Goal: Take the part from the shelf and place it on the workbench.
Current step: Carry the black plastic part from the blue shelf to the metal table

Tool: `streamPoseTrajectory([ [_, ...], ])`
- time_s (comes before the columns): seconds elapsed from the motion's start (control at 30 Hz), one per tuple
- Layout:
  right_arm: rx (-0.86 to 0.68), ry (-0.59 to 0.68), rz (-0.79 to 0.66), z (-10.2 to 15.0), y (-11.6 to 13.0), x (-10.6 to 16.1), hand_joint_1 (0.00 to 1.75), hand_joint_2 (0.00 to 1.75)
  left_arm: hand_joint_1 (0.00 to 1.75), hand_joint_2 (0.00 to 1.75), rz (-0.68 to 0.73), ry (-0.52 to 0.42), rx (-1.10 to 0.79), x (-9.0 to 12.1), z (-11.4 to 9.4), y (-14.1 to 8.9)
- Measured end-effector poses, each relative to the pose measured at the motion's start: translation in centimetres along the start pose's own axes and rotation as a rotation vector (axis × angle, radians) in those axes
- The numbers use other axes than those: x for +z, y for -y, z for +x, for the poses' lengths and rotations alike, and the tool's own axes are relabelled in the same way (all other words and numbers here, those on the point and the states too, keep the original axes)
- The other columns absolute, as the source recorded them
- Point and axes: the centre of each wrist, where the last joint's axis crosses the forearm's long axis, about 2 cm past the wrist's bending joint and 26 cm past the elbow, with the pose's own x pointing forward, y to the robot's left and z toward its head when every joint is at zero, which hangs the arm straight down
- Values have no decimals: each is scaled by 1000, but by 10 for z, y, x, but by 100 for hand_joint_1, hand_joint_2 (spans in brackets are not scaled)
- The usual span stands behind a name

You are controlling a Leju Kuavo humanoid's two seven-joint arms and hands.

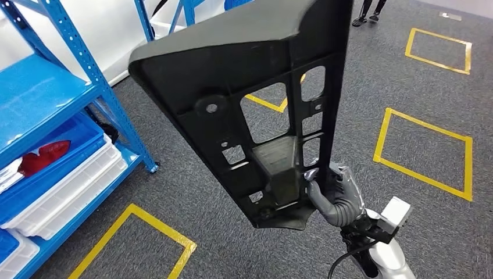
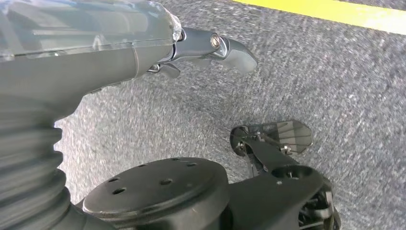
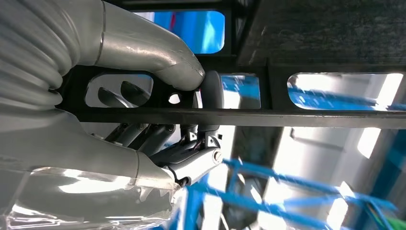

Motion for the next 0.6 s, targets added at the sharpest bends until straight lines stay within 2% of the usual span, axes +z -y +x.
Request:
streamPoseTrajectory([
  [0.3,24,48,-21,16,11,-3,175,175,0,175,6,-2,4,0,0,1],
  [0.6,33,58,-25,19,14,-4,175,175,0,175,9,4,7,0,3,1],
])
